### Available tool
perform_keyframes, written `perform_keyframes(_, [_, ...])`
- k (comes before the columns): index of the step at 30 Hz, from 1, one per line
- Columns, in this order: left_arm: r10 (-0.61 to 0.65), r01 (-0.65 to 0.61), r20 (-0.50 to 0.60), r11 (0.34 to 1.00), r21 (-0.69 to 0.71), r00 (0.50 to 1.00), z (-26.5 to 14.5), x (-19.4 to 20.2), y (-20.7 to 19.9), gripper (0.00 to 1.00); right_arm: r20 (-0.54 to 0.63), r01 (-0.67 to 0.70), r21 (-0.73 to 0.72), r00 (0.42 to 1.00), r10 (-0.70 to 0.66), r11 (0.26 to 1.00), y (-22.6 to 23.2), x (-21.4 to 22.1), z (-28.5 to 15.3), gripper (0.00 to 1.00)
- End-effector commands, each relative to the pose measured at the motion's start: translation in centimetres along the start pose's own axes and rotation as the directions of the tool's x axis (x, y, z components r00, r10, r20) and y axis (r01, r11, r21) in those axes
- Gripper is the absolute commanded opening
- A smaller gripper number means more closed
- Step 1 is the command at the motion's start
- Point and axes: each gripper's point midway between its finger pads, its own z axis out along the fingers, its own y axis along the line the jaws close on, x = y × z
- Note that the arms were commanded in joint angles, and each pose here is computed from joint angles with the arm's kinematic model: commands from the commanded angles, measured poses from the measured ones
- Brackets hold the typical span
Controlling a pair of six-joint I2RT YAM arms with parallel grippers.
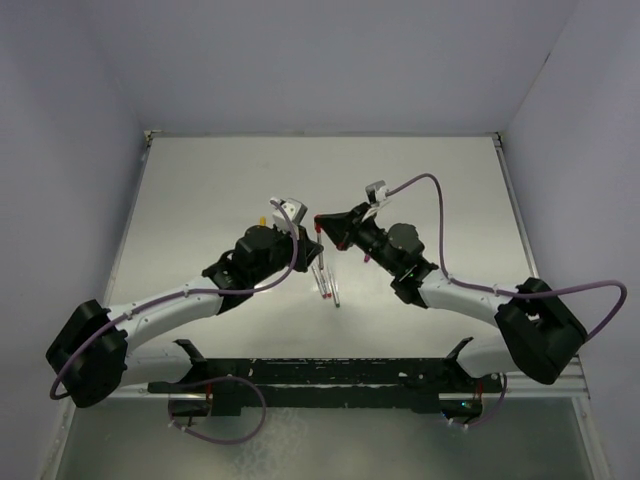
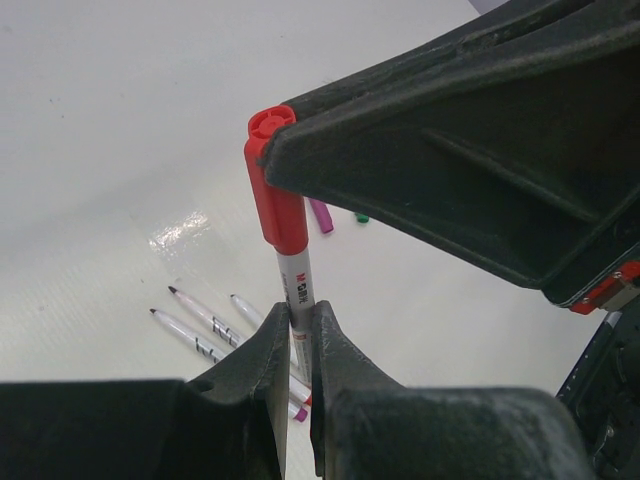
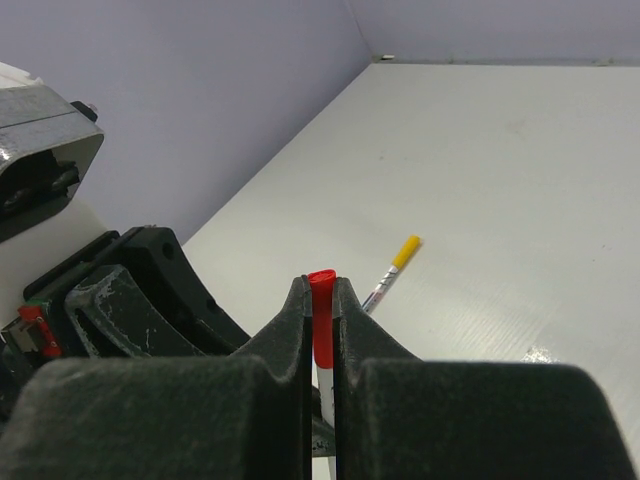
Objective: Insert the pens into the pen caps
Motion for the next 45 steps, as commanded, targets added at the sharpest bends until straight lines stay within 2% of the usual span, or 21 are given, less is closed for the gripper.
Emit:
perform_keyframes(1, [-0.057, -0.007, 0.580, 0.994, 0.107, 0.813, -4.4, -19.0, -4.1, 0.00, -0.433, -0.018, 0.042, 0.901, 0.035, 0.999, -1.3, 12.0, -4.2, 0.00])
perform_keyframes(6, [-0.058, 0.023, 0.532, 0.997, 0.073, 0.845, -4.5, -16.7, -2.9, 0.00, -0.370, 0.039, 0.072, 0.929, -0.010, 0.997, -1.6, 9.3, -2.8, 0.00])
perform_keyframes(10, [-0.065, 0.059, 0.444, 0.998, 0.029, 0.894, -4.0, -13.4, -1.4, 0.00, -0.293, 0.072, 0.101, 0.955, -0.040, 0.992, -1.5, 6.4, -1.8, 0.00])
perform_keyframes(13, [-0.073, 0.089, 0.347, 0.996, -0.030, 0.935, -3.4, -10.2, 0.0, 0.00, -0.225, 0.080, 0.107, 0.973, -0.054, 0.991, -1.0, 3.9, -1.2, 0.16])
perform_keyframes(17, [-0.093, 0.119, 0.201, 0.985, -0.122, 0.975, -2.4, -5.6, 2.1, 0.00, -0.086, 0.105, 0.140, 0.992, -0.093, 0.985, -0.3, -0.9, -1.0, 0.31])
perform_keyframes(24, [-0.122, 0.114, -0.010, 0.950, -0.292, 0.992, -0.3, -0.7, 5.4, 0.00, 0.100, 0.129, 0.232, 0.983, -0.155, 0.964, -0.1, -7.6, -3.5, 0.37])
perform_keyframes(29, [-0.161, 0.105, -0.102, 0.904, -0.415, 0.982, 1.3, 1.1, 8.5, 0.00, 0.082, 0.147, 0.322, 0.980, -0.183, 0.935, -1.5, -7.9, -5.4, 0.37])
perform_keyframes(36, [-0.218, 0.063, -0.201, 0.813, -0.579, 0.955, 3.0, 2.7, 13.6, 0.00, 0.012, 0.153, 0.397, 0.985, -0.172, 0.905, -3.6, -5.7, -7.1, 0.37])
perform_keyframes(45, [-0.304, 0.058, -0.260, 0.743, -0.667, 0.916, 4.2, 5.1, 17.3, 0.00, -0.040, 0.162, 0.453, 0.986, -0.162, 0.877, -5.3, -3.8, -7.9, 0.38])
